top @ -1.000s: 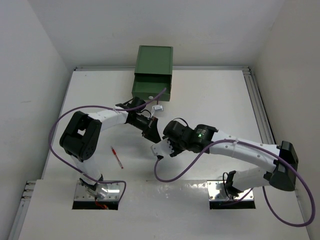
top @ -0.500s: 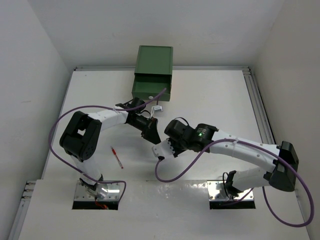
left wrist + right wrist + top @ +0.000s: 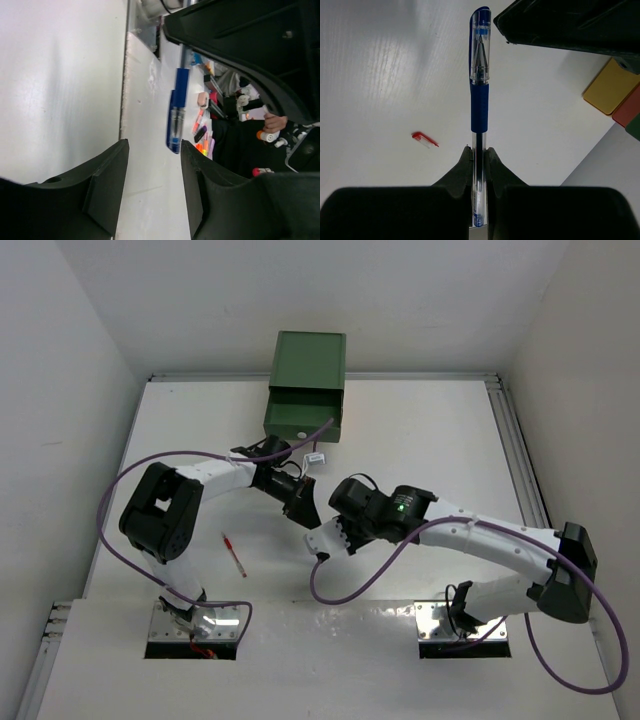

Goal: Sort the stationery into containers
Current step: Close the pen cap on the pen.

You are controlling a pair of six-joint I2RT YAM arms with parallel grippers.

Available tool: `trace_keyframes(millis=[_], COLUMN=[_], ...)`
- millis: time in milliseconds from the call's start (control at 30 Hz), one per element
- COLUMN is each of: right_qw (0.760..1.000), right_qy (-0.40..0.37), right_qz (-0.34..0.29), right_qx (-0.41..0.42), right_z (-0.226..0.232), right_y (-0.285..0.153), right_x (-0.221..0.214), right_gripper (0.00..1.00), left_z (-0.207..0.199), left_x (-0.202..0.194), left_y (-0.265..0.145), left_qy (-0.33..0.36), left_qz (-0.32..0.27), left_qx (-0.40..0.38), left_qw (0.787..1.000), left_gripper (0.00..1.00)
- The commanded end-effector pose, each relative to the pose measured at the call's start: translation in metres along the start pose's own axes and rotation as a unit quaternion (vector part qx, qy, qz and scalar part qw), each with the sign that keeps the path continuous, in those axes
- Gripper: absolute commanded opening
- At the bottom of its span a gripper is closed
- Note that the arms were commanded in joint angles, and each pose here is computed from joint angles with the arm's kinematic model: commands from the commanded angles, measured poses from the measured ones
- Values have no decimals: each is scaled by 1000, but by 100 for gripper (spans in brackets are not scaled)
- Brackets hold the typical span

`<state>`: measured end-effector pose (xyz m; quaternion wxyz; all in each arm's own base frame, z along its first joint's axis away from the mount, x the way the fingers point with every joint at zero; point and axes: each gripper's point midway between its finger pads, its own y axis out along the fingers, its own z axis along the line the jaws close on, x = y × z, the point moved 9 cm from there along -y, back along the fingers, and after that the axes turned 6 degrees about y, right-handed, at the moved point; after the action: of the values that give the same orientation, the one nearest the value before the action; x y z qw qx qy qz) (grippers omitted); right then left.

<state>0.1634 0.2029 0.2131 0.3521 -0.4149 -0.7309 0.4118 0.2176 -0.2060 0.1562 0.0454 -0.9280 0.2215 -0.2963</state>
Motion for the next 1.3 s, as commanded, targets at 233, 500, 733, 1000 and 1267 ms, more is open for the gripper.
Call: trace_keyframes(millis=[233,500,733,1000,1267], right_qw=[1000,1000,999,999,999], right_qy=[21,24,27,21,11], right_qz=[-13,-3,-7,-2,6], right_qx=[-1,2,-15,-34,-45], right_z=[-10,-10,-16,-19,-19], right_y=[-8,-7,-9,-9,-7], right_x=[8,7,11,13,12], right_gripper=[0,0,0,0,0], left_z=[-12,-14,-16,-14,-14], left_x=[12,9,4,-1,-1], left_y=[-8,-6,1,5,7], left_qy=[71,73,72,55,52], left_qz=[-5,-5,8,13,10], left_qx=[50,31,29,27,19], left_qw=[996,997,997,998,998], left_gripper=[49,47,49,50,38])
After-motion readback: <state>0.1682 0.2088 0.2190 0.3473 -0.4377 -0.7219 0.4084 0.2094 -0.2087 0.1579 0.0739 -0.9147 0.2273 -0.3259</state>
